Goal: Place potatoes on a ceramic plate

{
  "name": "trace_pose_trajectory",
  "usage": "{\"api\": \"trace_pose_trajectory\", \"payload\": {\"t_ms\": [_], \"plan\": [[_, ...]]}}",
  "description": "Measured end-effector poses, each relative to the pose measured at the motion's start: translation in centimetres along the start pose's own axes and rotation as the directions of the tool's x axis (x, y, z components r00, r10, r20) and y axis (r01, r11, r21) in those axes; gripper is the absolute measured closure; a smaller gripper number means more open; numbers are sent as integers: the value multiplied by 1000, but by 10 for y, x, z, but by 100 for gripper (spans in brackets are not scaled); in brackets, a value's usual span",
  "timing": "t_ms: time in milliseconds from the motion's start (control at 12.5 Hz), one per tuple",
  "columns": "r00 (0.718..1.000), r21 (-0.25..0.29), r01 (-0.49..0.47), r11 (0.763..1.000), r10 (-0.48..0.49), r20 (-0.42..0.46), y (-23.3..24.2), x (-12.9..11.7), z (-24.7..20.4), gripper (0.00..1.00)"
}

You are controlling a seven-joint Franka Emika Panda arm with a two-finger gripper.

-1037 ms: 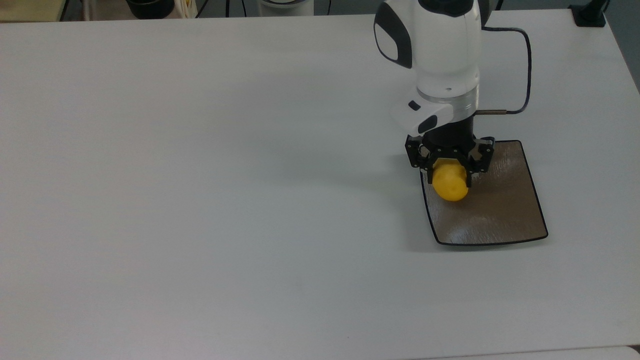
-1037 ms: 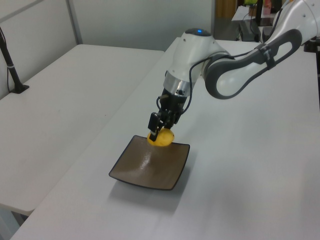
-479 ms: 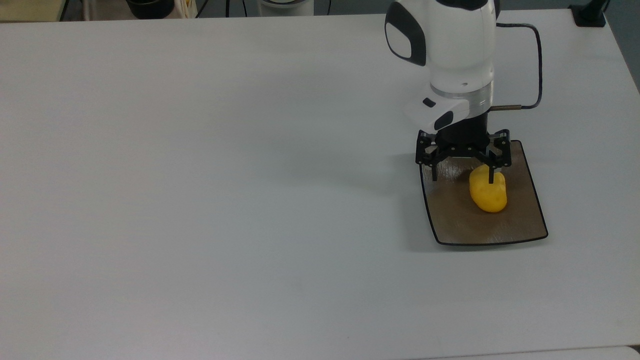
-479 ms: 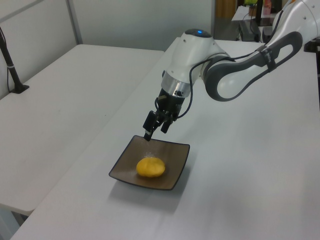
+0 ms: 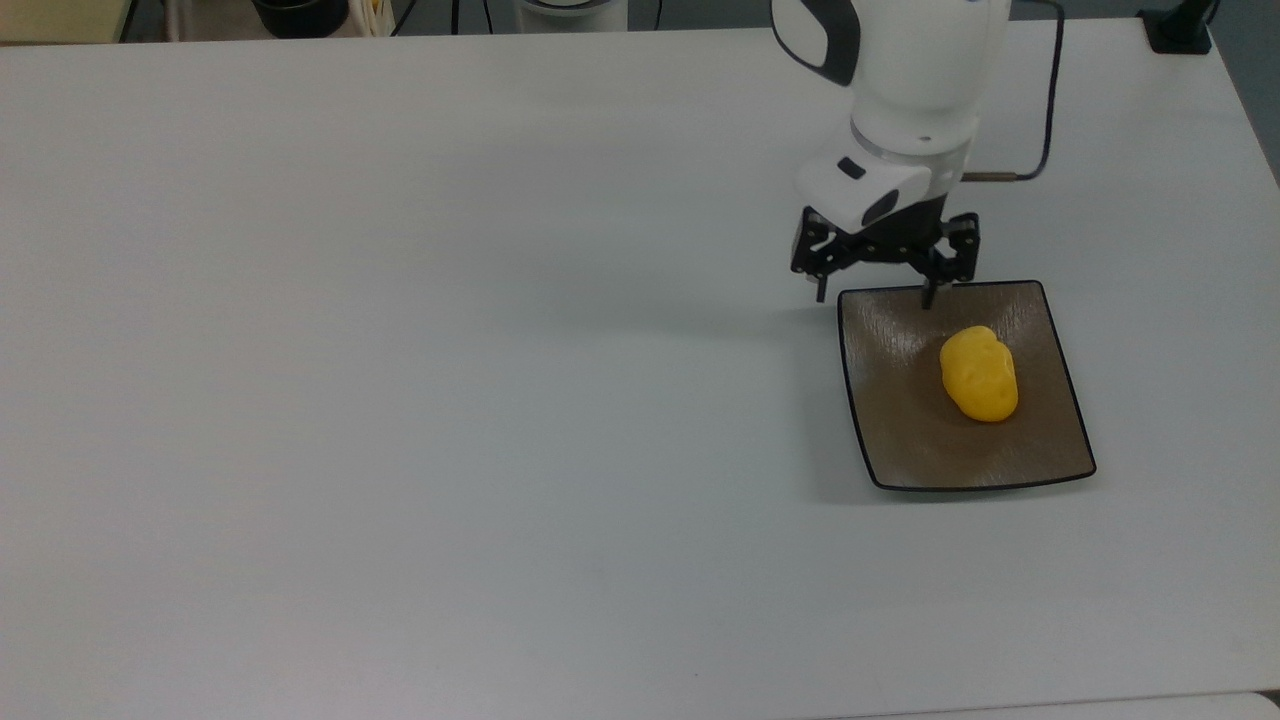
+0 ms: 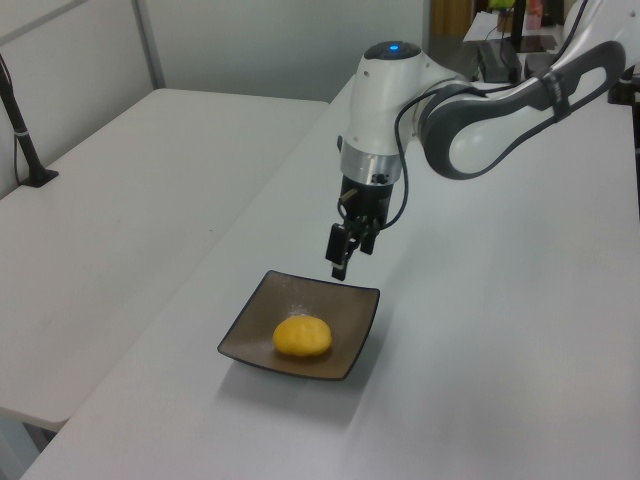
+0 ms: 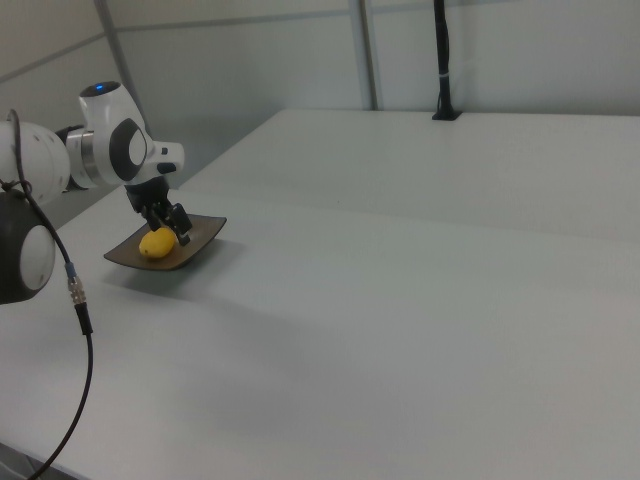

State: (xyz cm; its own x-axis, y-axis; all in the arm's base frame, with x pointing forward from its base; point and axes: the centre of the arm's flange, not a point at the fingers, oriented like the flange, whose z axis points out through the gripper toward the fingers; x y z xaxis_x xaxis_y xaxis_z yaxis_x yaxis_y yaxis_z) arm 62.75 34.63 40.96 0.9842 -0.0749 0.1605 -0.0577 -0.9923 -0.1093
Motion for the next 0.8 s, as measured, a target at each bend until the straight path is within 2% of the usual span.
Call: {"api": "trace_pose_trajectory", "payload": {"t_ms": [239, 399, 638, 798], "plan": [[997, -83, 73, 994, -70, 35, 40, -14, -32, 0], [982, -133, 158, 979, -142, 121, 76, -32, -55, 0], [949, -144, 252, 957, -215, 232, 139, -48, -83, 0], [947, -151, 247, 957, -206, 245, 186, -54, -98, 0]]}}
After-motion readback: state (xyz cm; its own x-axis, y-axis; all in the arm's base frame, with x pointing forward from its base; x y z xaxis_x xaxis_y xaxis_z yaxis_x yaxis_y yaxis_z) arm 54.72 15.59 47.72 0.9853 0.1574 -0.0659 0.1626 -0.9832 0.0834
